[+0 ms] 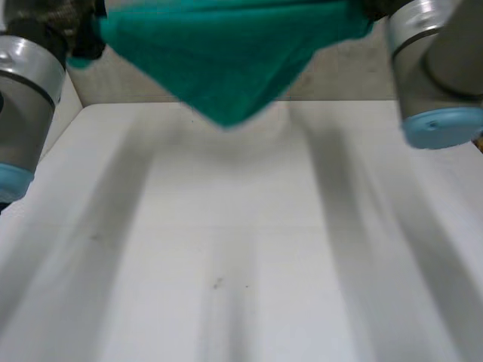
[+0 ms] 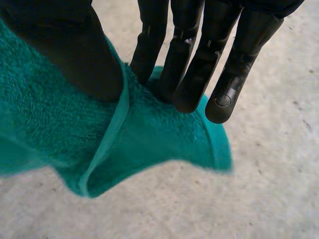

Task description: Fold the towel.

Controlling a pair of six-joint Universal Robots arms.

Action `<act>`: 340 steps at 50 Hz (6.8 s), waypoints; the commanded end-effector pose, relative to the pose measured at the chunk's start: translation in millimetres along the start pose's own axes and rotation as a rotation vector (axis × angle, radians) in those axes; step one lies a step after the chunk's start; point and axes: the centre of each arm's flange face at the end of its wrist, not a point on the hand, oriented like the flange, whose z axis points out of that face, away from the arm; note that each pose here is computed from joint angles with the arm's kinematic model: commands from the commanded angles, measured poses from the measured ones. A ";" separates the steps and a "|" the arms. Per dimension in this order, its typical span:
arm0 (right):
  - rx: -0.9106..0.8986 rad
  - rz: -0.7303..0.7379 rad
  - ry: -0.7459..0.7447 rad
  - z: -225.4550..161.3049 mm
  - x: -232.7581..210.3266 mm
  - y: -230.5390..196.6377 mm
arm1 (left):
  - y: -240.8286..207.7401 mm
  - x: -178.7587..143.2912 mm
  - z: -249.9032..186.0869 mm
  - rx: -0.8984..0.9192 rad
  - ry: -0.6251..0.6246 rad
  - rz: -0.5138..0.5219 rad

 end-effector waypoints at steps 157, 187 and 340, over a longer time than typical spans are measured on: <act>-0.790 0.002 -0.493 -137.6 -50.0 180.5 | 138.1 66.2 -88.2 -0.368 0.165 0.163; -0.879 0.120 -0.254 -133.6 42.6 186.9 | 136.6 23.6 -81.6 -0.380 0.105 0.123; -1.099 -0.359 -0.685 -209.9 20.5 134.9 | 159.5 -16.2 -130.3 -0.769 0.255 0.334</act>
